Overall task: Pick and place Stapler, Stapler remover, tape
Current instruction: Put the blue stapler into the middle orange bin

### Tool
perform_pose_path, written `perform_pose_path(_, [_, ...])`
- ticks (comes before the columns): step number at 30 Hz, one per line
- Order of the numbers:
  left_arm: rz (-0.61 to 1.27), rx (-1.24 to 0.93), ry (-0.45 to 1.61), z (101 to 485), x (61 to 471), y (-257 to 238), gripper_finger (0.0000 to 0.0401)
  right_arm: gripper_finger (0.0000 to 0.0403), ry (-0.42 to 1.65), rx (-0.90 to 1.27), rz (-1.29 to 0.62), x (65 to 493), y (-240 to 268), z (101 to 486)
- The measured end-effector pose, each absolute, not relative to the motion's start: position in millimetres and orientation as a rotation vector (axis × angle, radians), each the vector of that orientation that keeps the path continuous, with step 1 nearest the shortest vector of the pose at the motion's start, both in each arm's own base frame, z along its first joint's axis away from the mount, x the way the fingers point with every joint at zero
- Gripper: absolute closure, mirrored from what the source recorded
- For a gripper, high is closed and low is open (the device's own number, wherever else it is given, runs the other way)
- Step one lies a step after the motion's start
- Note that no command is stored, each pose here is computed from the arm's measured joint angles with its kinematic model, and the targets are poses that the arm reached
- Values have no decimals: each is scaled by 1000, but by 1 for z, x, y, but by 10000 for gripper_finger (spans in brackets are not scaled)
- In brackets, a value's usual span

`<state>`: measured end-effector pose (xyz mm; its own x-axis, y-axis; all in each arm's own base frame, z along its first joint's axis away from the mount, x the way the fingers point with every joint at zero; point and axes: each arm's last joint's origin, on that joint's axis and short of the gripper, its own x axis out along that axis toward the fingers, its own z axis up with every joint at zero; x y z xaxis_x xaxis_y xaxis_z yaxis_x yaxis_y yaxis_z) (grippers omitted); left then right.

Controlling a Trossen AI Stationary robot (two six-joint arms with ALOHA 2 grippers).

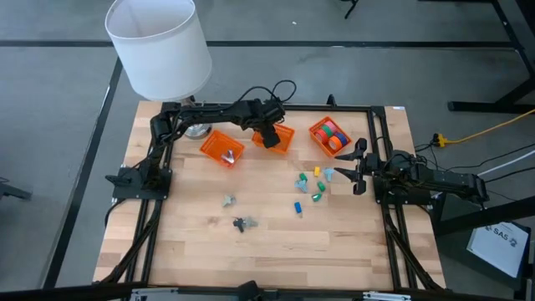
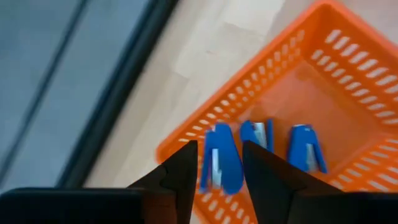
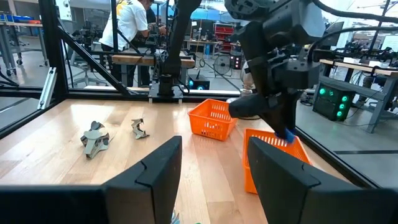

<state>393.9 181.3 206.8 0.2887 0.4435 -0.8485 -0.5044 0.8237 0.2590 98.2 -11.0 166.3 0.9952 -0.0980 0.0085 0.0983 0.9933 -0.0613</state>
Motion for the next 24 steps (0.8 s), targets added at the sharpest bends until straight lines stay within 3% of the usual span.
perform_pose_path(13, [648, 13, 1083, 213, 405, 155, 231, 214, -5, -62, -99, 98, -11, 166])
perform_pose_path(24, [504, 138, 980, 234, 422, 99, 230, 214, -5, -62, -99, 98, -11, 166])
